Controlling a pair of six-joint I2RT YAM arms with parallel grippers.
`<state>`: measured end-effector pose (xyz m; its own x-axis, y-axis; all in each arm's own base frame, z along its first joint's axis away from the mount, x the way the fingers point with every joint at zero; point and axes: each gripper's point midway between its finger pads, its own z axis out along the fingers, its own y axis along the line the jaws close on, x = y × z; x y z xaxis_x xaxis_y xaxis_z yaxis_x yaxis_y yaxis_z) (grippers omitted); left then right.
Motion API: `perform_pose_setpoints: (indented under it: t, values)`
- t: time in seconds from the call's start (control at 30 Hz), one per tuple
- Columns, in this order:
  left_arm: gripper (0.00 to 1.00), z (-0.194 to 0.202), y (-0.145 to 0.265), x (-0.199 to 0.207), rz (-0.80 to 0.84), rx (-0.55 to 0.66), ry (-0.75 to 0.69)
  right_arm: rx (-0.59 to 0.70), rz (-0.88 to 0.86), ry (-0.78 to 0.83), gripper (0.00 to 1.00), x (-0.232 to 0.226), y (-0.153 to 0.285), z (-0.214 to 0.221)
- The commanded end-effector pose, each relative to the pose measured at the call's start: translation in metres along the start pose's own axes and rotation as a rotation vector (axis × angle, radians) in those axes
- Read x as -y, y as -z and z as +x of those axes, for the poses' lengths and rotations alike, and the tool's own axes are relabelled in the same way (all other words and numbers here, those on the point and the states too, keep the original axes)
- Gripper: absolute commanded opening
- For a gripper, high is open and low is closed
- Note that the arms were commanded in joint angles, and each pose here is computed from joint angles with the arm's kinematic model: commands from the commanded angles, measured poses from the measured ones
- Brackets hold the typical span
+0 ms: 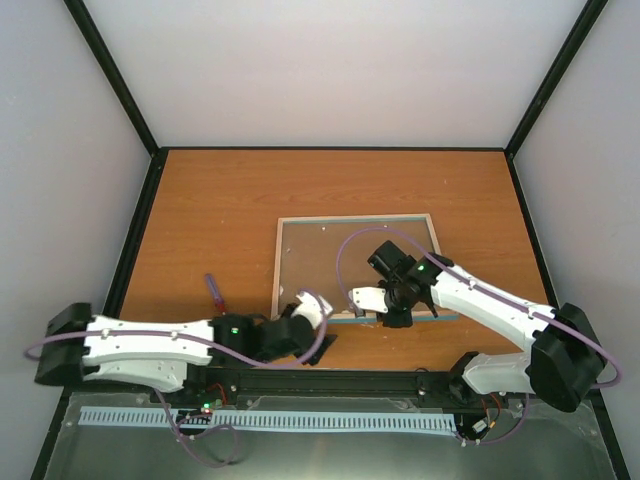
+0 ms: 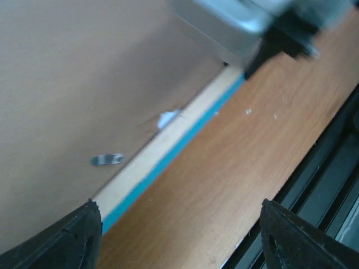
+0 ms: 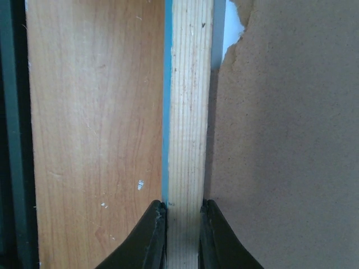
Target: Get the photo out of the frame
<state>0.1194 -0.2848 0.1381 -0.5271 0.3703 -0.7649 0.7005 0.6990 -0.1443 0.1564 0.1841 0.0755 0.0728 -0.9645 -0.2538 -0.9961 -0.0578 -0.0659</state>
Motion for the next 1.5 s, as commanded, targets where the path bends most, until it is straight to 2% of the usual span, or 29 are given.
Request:
perform_pose_setpoints:
  t: [0.0, 0.07, 0.2, 0.4, 0.57, 0.73, 1.17, 1.3, 1.33, 1.4, 1.43, 1.47]
  values:
    - [0.77, 0.004, -0.004, 0.014, -0.149, -0.053, -0.221, 0.072, 0.011, 0.008, 0.03, 0.009, 0.02, -0.023]
    - [0.79, 0.001, -0.012, 0.027, -0.175, -0.057, -0.334, 0.088, -0.004, 0.0, 0.03, 0.009, 0.022, -0.028]
    - [0.84, 0.0, -0.034, 0.024, -0.324, -0.094, -0.517, 0.119, -0.038, -0.016, 0.03, 0.007, 0.026, -0.037]
    - [0.86, -0.016, -0.053, 0.037, -0.359, -0.025, -0.742, 0.133, -0.049, -0.028, 0.03, 0.007, 0.028, -0.041]
    - [0.87, -0.014, -0.073, 0.035, -0.436, -0.045, -0.907, 0.153, -0.071, -0.04, 0.03, 0.003, 0.03, -0.044]
    - [0.84, -0.018, -0.092, 0.033, -0.481, -0.033, -0.978, 0.172, -0.093, -0.052, 0.03, -0.001, 0.032, -0.048]
    - [0.51, -0.044, -0.102, 0.023, -0.576, -0.009, -0.989, 0.183, -0.107, -0.079, 0.03, -0.006, 0.035, -0.048]
    - [0.34, -0.048, -0.103, 0.026, -0.577, -0.014, -1.02, 0.201, -0.107, -0.09, 0.03, -0.008, 0.043, -0.051]
    - [0.3, -0.049, -0.104, 0.026, -0.578, -0.015, -1.023, 0.204, -0.105, -0.096, 0.07, -0.008, 0.046, -0.051]
    - [0.22, -0.051, -0.103, 0.028, -0.57, -0.014, -1.019, 0.217, -0.085, -0.11, 0.24, -0.008, 0.057, -0.053]
    - [0.2, -0.053, -0.102, 0.028, -0.569, -0.013, -1.01, 0.225, -0.063, -0.112, 0.34, -0.006, 0.065, -0.053]
    - [0.19, -0.055, -0.102, 0.029, -0.566, -0.013, -1.0, 0.235, -0.037, -0.114, 0.4, -0.004, 0.074, -0.054]
